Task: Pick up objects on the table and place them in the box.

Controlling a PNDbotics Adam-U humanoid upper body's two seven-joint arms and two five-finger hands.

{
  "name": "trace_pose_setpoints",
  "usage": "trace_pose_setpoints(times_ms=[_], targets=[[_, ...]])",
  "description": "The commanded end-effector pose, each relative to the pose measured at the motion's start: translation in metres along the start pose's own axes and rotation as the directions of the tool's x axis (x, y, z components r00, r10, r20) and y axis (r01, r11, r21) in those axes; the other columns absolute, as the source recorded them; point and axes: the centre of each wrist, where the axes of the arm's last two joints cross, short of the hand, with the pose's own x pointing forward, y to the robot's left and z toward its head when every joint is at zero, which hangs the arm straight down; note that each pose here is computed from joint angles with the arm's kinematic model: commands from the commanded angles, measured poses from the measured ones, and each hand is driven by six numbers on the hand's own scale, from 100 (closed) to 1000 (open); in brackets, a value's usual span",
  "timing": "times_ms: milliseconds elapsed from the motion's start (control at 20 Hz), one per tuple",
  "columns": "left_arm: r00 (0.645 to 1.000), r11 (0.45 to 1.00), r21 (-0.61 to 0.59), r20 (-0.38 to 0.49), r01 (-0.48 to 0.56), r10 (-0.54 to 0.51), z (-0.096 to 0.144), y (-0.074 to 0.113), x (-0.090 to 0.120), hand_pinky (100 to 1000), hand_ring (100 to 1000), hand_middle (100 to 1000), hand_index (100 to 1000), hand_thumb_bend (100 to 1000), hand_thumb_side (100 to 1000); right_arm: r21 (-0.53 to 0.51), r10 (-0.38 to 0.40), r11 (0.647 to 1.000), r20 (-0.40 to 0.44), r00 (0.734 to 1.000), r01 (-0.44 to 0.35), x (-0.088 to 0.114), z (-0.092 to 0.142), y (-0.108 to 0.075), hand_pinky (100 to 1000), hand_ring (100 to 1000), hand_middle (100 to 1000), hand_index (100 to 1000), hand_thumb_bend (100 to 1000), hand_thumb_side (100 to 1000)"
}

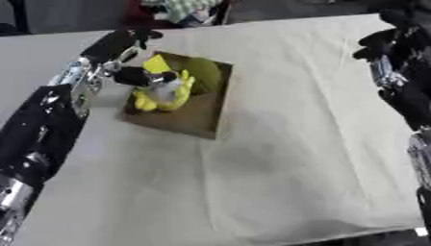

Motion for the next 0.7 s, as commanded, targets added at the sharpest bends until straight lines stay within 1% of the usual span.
trace_pose_setpoints(times_ms=[50, 100, 250, 450, 550, 650, 700], targets=[[1.000, 0.994, 0.110, -0.014, -0.001, 0.002, 0.004, 0.031, -0.012, 707, 669, 764, 910, 561, 890, -0.002, 0.010, 1.000, 0.018, 1.000, -0.010, 0.004, -0.003, -0.005, 736, 623, 621, 905, 100, 476], [1.000, 0.990, 0.144, -0.013, -0.007, 0.009, 0.006, 0.037, -0.014, 703, 661, 755, 904, 548, 882, -0.003, 0.011, 1.000, 0.018, 1.000, -0.011, 0.004, -0.003, -0.006, 736, 623, 621, 905, 100, 476], [1.000, 0.967, 0.254, 0.002, -0.028, 0.028, 0.010, 0.057, -0.016, 685, 630, 719, 878, 495, 819, -0.006, 0.017, 1.000, 0.014, 1.000, -0.017, 0.003, -0.003, -0.007, 736, 623, 621, 906, 100, 475], [0.999, 0.914, 0.404, 0.038, -0.041, 0.028, 0.025, 0.085, -0.023, 672, 615, 695, 857, 436, 739, -0.011, 0.026, 1.000, 0.009, 1.000, -0.026, 0.002, -0.002, -0.009, 736, 623, 622, 906, 100, 473], [0.998, 0.885, 0.463, 0.055, -0.050, 0.027, 0.038, 0.091, -0.029, 669, 613, 689, 851, 405, 713, -0.014, 0.031, 0.999, 0.008, 0.999, -0.031, 0.002, -0.001, -0.011, 736, 623, 622, 906, 100, 472], [0.997, 0.860, 0.506, 0.067, -0.062, 0.032, 0.051, 0.091, -0.032, 669, 613, 683, 845, 365, 694, -0.017, 0.036, 0.999, 0.007, 0.999, -0.036, 0.002, -0.001, -0.012, 736, 623, 622, 906, 100, 471], [0.996, 0.849, 0.523, 0.075, -0.071, 0.037, 0.057, 0.089, -0.033, 668, 613, 679, 840, 314, 693, -0.018, 0.038, 0.999, 0.007, 0.999, -0.038, 0.002, -0.001, -0.012, 736, 624, 622, 907, 100, 470]])
